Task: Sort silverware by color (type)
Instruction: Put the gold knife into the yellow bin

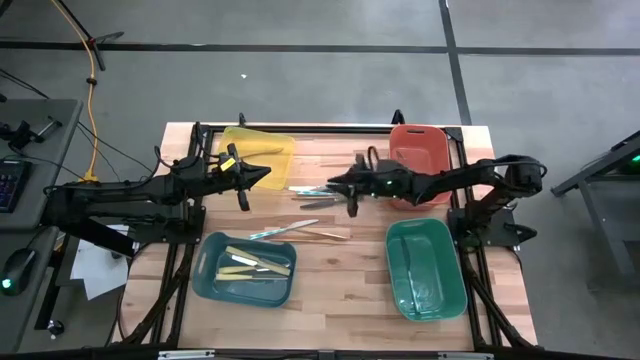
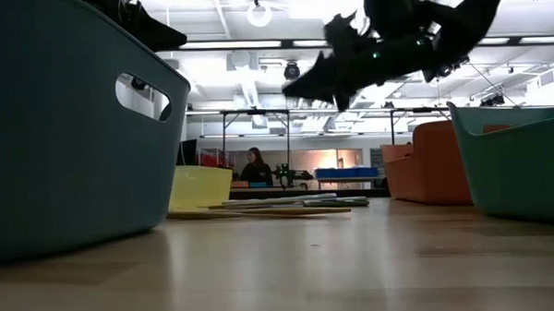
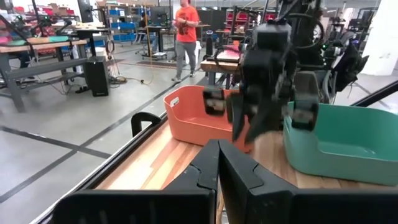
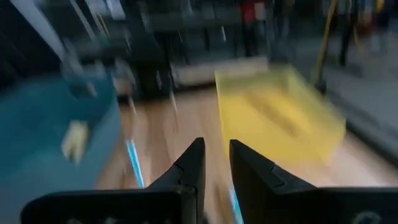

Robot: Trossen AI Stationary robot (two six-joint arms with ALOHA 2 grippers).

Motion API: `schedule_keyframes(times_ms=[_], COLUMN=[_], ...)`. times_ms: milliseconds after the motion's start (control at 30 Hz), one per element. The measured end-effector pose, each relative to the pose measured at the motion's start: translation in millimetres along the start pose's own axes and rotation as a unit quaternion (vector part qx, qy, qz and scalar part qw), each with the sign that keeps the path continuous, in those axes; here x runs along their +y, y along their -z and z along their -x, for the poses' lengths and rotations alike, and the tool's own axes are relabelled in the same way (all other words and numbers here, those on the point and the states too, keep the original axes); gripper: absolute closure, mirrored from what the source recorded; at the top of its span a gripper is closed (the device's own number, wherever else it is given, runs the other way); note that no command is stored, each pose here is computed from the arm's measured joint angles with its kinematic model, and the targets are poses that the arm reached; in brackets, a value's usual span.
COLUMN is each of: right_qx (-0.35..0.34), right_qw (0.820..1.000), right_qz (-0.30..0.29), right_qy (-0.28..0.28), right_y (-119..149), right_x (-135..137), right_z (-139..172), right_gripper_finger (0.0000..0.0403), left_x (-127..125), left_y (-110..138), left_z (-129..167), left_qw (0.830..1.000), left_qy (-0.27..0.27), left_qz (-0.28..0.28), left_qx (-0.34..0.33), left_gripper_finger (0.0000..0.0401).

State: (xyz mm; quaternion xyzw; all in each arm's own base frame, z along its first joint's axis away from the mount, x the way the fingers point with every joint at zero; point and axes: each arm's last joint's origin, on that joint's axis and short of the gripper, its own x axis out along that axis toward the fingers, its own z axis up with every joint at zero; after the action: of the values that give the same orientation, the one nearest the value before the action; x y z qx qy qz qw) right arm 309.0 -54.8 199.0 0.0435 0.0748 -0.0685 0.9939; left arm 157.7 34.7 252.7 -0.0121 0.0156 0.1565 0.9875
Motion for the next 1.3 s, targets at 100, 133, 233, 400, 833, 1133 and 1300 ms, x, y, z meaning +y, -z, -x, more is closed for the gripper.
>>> schedule_keyframes(times_ms=[100, 133, 233, 400, 833, 1133, 1300], right_qx=[-0.077, -0.094, -0.117, -0.116, -0.113, -0.111, -0.103], right_qw=[0.997, 0.995, 0.991, 0.989, 0.989, 0.989, 0.990], right_qz=[0.017, 0.024, 0.048, 0.072, 0.075, 0.075, 0.075], right_qy=[-0.019, -0.026, -0.046, -0.057, -0.058, -0.058, -0.058], right_y=[-12.2, -15.9, -25.5, -28.3, -27.6, -27.2, -25.6], right_x=[-1.7, -0.7, 4.7, 13.8, 16.5, 16.4, 16.3], right_z=[3.1, 3.3, 1.2, -1.0, -1.2, -1.3, -1.7], right_gripper_finger=[0.0345, 0.0345, 0.0345, 0.0345, 0.0345, 0.0345, 0.0345], left_x=[0.0, -0.1, -0.3, -1.0, -2.8, -2.8, -2.8], left_y=[0.0, 0.4, 2.5, 9.5, 8.4, 9.8, 9.0], left_z=[-0.1, -0.7, -3.0, -10.1, -17.9, -17.9, -18.0], left_qw=[1.000, 1.000, 1.000, 0.999, 1.000, 1.000, 1.000], left_qy=[0.000, 0.000, 0.000, 0.000, 0.015, 0.015, 0.015], left_qz=[-0.016, -0.018, -0.023, -0.025, -0.023, -0.006, -0.006], left_qx=[0.000, 0.001, 0.009, 0.033, 0.013, 0.021, 0.017], left_gripper_finger=[0.0401, 0.0401, 0.0401, 0.0401, 0.0401, 0.0401, 0.0401])
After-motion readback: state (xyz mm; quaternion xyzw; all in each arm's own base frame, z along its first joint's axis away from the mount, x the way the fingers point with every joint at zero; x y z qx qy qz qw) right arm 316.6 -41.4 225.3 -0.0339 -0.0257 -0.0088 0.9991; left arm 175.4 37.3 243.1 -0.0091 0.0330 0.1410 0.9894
